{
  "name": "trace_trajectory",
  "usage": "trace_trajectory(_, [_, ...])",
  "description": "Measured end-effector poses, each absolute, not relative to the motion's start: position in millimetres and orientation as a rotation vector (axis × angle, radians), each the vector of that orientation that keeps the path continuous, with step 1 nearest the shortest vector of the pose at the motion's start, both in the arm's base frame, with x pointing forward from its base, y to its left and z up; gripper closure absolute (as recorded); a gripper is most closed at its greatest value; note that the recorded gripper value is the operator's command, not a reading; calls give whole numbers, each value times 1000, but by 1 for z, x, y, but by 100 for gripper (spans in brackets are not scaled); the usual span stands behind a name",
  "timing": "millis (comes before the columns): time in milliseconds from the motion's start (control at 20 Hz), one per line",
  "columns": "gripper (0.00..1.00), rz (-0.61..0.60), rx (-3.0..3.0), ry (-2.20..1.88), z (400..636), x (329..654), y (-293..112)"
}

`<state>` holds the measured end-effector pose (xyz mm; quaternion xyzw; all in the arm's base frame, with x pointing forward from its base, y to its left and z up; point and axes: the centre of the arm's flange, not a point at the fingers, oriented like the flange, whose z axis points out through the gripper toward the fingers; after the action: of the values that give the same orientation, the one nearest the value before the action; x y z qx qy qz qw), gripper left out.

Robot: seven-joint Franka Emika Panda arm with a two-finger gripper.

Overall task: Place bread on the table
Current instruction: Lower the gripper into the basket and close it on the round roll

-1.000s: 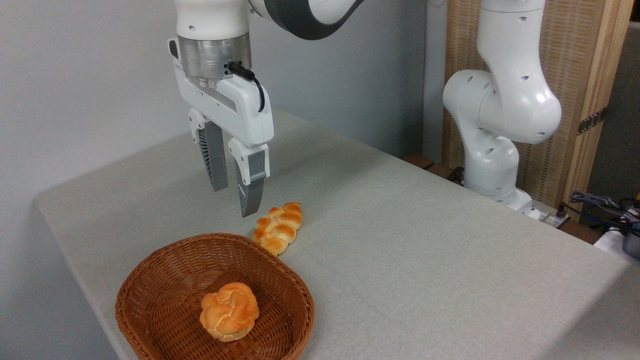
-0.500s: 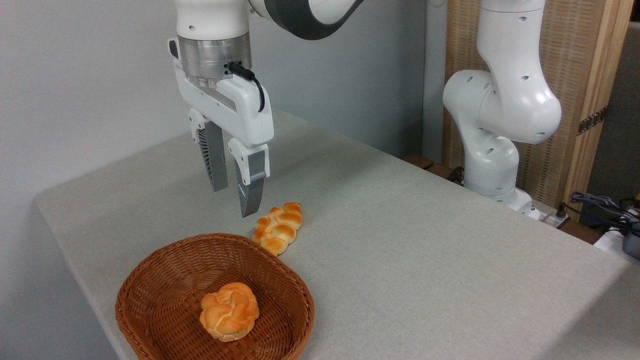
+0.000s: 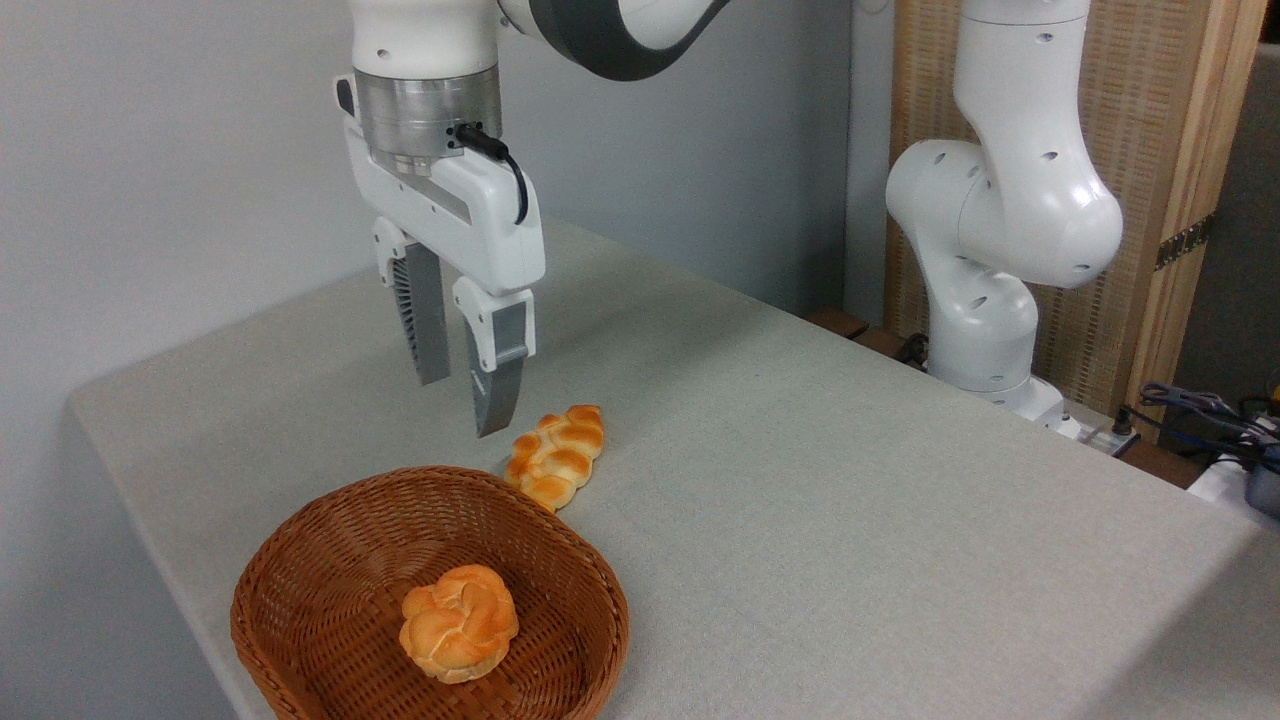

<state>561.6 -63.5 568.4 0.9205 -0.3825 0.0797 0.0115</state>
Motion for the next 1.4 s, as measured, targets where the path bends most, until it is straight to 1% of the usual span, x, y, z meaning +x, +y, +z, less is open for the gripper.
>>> trace_trajectory(100, [0, 281, 2879, -1184, 566, 567, -60])
trace_trajectory(200, [0, 295, 2890, -1165, 557, 575, -55])
trace_trajectory(550, [0, 297, 2941, -1075, 506, 606, -22])
trace_trajectory(650, [0, 300, 2954, -1053, 497, 611, -12])
trace_trajectory(800, [0, 268, 2963, -1035, 480, 616, -5])
trace_trajectory(950, [0, 211, 2959, -1033, 456, 621, -6])
trace_trajectory(1100, [0, 168, 2955, -1032, 438, 625, -7])
trace_trajectory(1200, [0, 157, 2955, -1032, 430, 627, -7])
trace_trajectory(1350, [0, 165, 2957, -1034, 425, 629, -8])
trace_trajectory(1400, [2, 163, 2957, -1035, 425, 630, -8])
